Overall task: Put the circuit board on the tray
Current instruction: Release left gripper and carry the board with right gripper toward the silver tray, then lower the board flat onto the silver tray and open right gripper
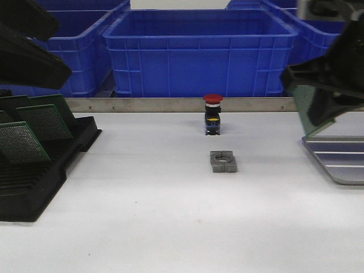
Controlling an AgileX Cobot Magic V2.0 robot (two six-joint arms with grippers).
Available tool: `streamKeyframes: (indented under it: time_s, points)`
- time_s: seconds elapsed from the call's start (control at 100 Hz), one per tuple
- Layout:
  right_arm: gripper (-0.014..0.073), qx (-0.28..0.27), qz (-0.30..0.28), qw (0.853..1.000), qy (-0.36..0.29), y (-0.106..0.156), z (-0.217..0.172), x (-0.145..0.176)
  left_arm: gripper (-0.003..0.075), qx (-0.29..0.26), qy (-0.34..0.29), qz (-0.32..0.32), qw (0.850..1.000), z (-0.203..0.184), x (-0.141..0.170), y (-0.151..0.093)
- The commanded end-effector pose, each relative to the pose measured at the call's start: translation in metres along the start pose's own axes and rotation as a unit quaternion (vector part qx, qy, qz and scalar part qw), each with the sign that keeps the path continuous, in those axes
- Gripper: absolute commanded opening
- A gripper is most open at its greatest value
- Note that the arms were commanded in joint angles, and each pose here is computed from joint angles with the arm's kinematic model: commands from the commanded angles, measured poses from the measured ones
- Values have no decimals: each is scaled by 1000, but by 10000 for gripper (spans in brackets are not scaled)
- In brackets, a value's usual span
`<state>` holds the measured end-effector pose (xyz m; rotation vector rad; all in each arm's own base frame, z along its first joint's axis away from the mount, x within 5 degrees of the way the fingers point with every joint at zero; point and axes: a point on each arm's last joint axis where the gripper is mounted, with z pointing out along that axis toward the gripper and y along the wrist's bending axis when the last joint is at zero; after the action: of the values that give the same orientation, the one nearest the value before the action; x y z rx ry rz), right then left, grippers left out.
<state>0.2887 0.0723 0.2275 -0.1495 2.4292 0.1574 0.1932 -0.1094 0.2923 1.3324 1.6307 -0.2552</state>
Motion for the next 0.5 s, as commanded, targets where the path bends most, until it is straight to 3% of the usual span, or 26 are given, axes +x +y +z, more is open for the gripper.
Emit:
streamKeyframes:
  time_s: [0.0,0.21,0.49]
  points:
    - [-65,29,48,998,-37,-31,-16,-16,566,-19,-27,-14,999,-7,-12,5]
    - [-65,82,121,989,-22,-91,-17,-10,566,-19,-27,-14,999,-7,-12,5]
    - [-66,61,99,993,27,-98,20,-9,566,-19,-27,-14,999,-7,-12,5]
